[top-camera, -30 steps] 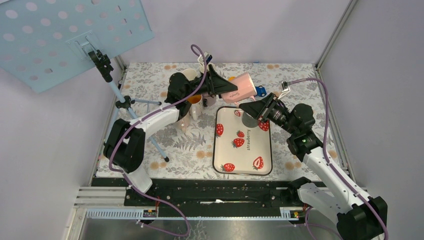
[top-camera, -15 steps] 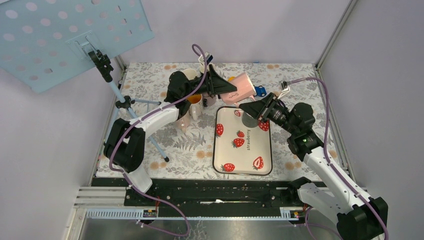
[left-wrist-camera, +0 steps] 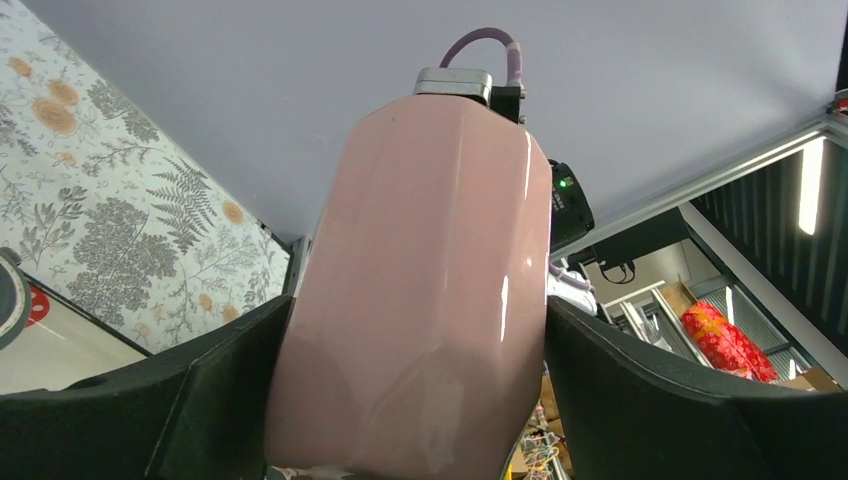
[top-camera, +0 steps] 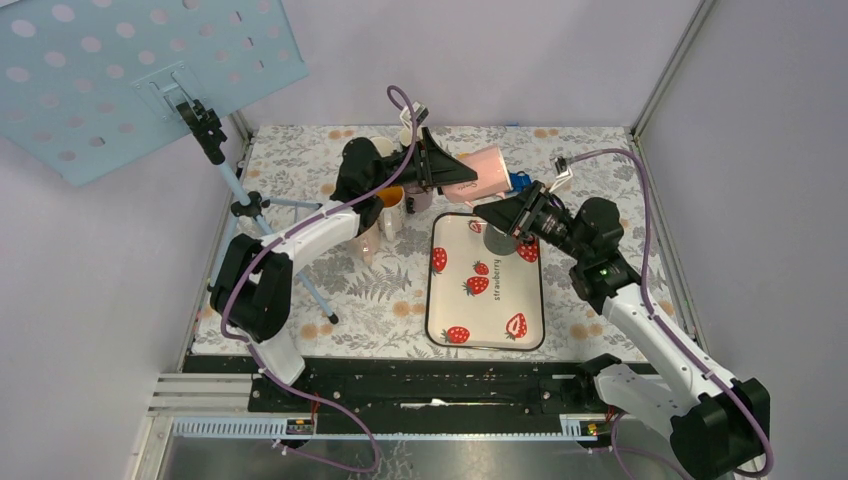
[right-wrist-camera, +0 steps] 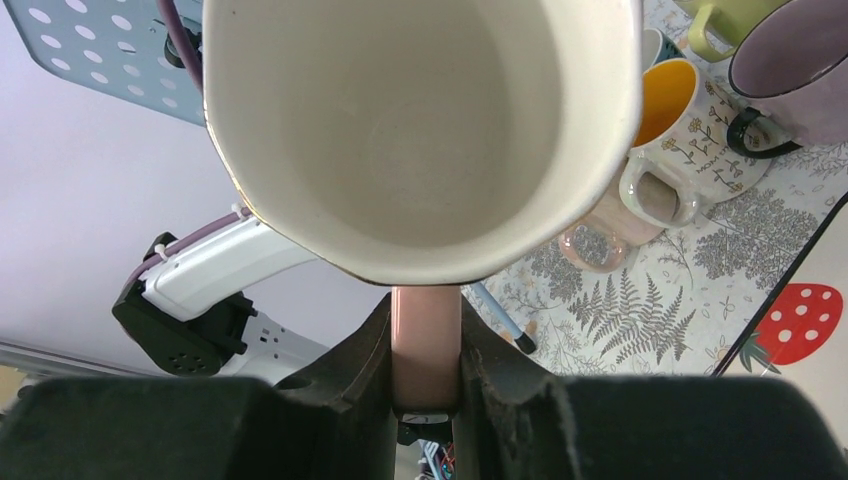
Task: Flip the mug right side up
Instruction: Turn over the cup on the tray.
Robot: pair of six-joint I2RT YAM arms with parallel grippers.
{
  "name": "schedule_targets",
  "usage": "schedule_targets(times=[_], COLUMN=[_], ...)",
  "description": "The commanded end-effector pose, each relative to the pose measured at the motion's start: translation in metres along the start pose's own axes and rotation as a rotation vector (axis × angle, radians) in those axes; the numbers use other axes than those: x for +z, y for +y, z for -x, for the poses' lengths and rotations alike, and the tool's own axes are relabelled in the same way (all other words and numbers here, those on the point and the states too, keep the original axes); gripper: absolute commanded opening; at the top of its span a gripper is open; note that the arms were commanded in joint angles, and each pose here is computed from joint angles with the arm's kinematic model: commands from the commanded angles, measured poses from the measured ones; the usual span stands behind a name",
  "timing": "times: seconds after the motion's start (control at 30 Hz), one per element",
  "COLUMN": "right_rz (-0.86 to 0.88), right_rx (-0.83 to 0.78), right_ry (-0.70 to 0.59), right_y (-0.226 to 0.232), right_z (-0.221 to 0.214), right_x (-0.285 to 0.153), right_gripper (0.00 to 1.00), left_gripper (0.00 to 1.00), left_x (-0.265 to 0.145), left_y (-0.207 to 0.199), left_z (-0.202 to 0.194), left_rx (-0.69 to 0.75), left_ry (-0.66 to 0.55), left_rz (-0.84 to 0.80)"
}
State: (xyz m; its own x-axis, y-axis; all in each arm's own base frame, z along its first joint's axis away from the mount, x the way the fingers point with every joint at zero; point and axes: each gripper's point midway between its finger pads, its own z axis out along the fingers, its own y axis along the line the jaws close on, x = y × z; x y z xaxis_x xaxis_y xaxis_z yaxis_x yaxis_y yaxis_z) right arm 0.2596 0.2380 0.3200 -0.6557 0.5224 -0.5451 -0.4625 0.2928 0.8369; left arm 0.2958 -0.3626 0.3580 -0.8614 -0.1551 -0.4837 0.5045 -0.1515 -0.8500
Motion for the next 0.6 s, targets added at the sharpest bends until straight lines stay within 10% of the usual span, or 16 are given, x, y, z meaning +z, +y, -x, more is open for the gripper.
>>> schedule_targets(times=[0.0,0.17,0.37,0.57], right_rz=[0.022,0.009,0.011,0.021], right_rx=[-0.023,-0.014,-0.012,-0.006], right_ry=[-0.082,-0.06,-0.036,-0.006], right_y=[0.008,0.001,-0.001,0.0], right_z=[0.022,0.016,0.013,0.011], right_x=[0.005,0.008,0.011,0.014], right_gripper=[0.0,0.0,0.0,0.08], left_gripper=[0.88,0.69,0.04,0.0], left_x=[0.015,0.016,0.014,0.012], left_y=[-0.044,-0.042,-0.046,-0.047], left_z=[-0.012,-0.012,-0.013,-0.02], left_rx=[0.123,0.113,0.078,0.082], left_ry=[0.067,0.056,0.063,0.098], left_rz=[-0.076,-0.079,-0.123,-0.127])
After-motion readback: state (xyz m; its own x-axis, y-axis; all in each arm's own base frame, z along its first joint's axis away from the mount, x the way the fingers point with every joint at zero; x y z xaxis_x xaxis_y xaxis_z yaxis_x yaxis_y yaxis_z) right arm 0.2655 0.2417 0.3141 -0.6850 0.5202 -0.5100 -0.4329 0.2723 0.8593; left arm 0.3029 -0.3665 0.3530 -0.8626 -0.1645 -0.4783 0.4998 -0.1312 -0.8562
